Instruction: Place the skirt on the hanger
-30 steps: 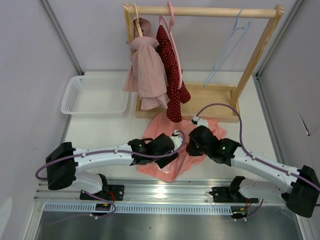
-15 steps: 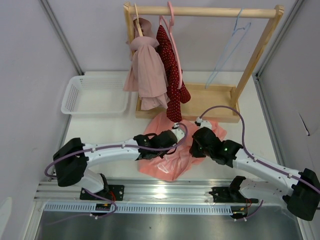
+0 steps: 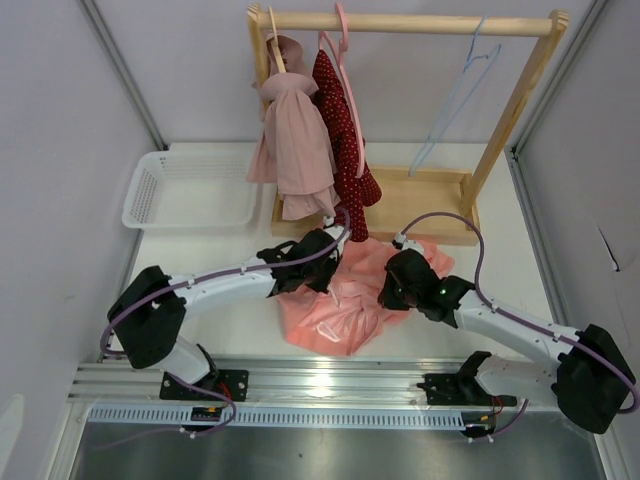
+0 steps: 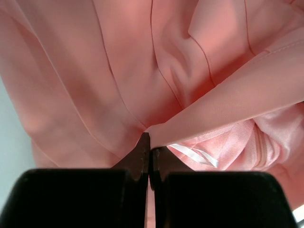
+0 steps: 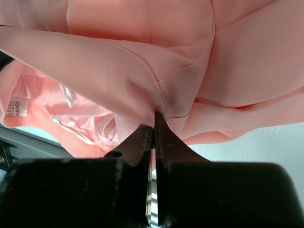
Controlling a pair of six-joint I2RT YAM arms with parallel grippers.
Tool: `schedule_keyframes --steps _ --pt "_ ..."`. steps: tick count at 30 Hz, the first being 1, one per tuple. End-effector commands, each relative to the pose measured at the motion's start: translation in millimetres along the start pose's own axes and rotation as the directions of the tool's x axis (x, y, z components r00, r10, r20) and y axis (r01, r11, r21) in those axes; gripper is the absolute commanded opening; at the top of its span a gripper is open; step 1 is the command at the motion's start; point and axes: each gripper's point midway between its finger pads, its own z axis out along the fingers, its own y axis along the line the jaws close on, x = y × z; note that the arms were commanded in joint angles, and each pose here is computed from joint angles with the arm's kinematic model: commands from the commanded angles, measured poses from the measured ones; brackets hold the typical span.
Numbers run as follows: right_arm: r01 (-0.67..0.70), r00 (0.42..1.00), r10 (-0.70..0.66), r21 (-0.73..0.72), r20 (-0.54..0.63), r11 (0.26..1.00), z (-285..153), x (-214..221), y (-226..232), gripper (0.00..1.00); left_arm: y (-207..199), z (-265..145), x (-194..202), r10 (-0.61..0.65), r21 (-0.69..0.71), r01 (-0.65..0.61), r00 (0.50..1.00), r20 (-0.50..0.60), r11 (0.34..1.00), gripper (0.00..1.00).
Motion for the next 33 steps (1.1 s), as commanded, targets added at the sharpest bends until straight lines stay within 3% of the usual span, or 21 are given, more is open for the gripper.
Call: schedule_keyframes --steps 1,9,18,21,25,27,33 --pt "-0.023 1.000 0.025 0.101 -0.014 0.995 7.8 3.8 -27.3 0.00 19.0 8.4 2.2 -0.133 -0.019 0.133 0.991 -0.009 0.991 0.02" --pt "-0.113 0.994 0.114 0.146 0.000 0.983 18.8 -11.6 -52.3 0.02 30.6 25.7 44.9 -0.311 -0.028 0.310 0.947 -0.079 0.950 0.04" --pt "-0.091 0.995 0.094 0.092 -0.035 0.992 26.9 -8.6 -42.1 0.25 30.0 36.9 68.2 -0.434 -0.021 0.435 0.893 -0.117 0.900 0.00" --pt "-0.065 0.998 0.066 0.057 -0.014 0.996 12.2 -3.8 -21.7 0.47 17.5 36.9 71.4 -0.458 0.035 0.466 0.878 -0.137 0.884 0.00" --pt "-0.060 0.998 0.060 0.013 0.004 0.998 -10.6 14.0 7.0 0.62 16.5 36.3 74.2 -0.455 0.028 0.462 0.880 -0.135 0.886 0.00" --pt "-0.033 0.999 0.033 0.000 0.002 0.999 -20.3 32.2 17.2 0.67 14.8 35.0 72.1 -0.449 0.032 0.456 0.884 -0.130 0.889 0.00" --pt "-0.057 0.998 0.056 -0.022 -0.012 0.998 -27.8 68.1 38.9 0.66 6.1 33.5 66.1 -0.430 0.035 0.437 0.894 -0.127 0.899 0.00"
